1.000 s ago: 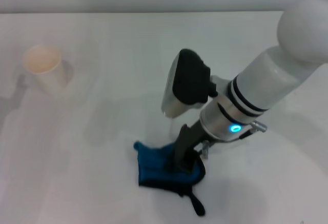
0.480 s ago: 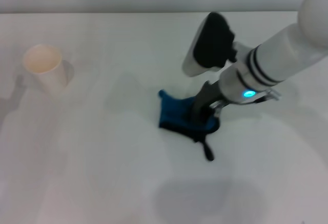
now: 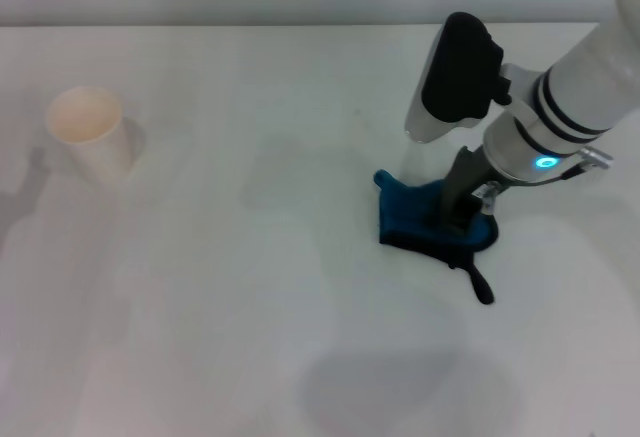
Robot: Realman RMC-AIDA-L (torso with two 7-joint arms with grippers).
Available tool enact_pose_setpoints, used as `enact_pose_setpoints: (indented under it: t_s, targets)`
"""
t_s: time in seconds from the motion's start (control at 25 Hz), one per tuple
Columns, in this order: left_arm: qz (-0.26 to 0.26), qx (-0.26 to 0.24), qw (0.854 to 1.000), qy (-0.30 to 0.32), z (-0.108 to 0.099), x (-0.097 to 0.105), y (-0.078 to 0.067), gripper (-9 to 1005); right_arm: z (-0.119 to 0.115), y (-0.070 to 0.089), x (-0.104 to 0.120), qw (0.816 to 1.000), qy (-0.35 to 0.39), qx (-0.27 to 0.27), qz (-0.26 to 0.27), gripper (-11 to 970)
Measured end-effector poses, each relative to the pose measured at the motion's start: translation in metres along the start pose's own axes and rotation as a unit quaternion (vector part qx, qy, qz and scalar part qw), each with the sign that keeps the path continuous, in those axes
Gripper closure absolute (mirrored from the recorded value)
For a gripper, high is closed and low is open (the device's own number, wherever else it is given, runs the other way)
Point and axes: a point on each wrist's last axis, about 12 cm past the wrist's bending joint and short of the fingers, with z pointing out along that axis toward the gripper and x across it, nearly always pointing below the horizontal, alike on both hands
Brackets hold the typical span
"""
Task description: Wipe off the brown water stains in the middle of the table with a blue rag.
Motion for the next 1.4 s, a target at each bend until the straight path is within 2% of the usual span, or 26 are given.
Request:
enact_pose_setpoints:
  t_s: [0.32, 0.88, 1.12, 1.32, 1.4]
  targets:
    - [-0.001, 0.0, 1.0, 0.0, 0.0, 0.0, 0.0, 104, -0.013, -0.001, 0.008, 0.999, 0.04, -0.019, -0.007, 867]
    - [-0.001, -0.005, 1.0, -0.003, 0.0, -0.002, 0.002, 105, -0.017, -0.003, -0.003, 0.999, 0.044, -0.001, -0.029, 867]
    - [-0.001, -0.005, 1.0, -0.003, 0.0, -0.001, 0.002, 104, -0.021, -0.002, -0.007, 0.999, 0.025, 0.005, -0.031, 707]
    - [-0.001, -0.006, 1.0, -0.003, 0.0, -0.001, 0.002, 104, -0.028, 0.001, -0.015, 0.999, -0.012, 0.008, -0.032, 476]
    - [-0.001, -0.006, 1.0, -0.003, 0.0, -0.001, 0.002, 104, -0.033, 0.0, -0.019, 0.999, -0.042, 0.008, -0.022, 329]
